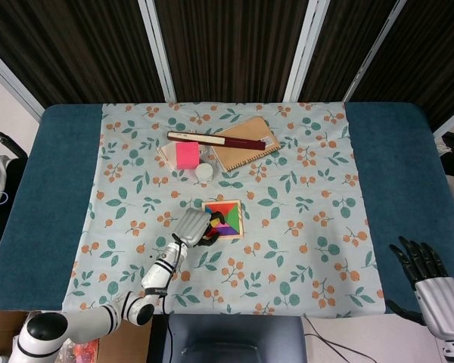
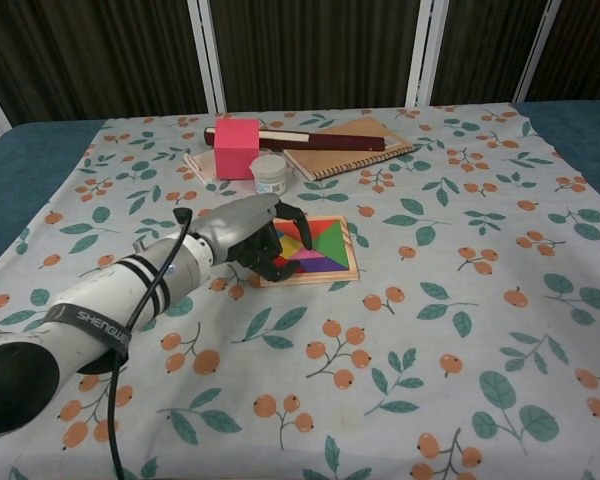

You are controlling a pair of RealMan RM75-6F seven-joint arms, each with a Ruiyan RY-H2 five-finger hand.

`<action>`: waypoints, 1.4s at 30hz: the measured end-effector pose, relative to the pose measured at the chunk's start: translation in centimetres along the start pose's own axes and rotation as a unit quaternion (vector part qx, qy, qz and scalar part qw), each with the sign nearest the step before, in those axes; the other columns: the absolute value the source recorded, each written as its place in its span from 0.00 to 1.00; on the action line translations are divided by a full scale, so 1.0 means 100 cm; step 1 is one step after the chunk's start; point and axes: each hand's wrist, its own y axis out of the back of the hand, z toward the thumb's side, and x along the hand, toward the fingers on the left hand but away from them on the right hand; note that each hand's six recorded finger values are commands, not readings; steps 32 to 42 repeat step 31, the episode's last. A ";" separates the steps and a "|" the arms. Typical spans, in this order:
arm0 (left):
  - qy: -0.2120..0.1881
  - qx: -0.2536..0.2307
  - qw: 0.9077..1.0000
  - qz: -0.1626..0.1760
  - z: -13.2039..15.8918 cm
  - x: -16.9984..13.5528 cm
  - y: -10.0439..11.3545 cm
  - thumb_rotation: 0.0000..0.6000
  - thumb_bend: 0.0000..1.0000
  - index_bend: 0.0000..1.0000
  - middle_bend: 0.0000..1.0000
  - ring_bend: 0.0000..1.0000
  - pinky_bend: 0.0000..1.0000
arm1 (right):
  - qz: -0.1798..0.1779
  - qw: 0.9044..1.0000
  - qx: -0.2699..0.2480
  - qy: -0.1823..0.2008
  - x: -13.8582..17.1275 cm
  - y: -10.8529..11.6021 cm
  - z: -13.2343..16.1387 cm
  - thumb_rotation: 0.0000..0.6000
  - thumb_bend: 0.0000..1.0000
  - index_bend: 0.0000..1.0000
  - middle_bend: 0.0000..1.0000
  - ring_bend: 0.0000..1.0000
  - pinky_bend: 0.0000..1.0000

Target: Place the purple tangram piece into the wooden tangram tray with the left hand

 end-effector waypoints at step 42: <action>0.031 0.057 0.980 0.188 -0.120 -0.304 0.109 1.00 0.38 0.04 0.04 0.00 0.05 | 0.039 0.998 0.053 -0.007 -0.013 -0.033 0.020 1.00 0.12 0.00 0.00 0.00 0.00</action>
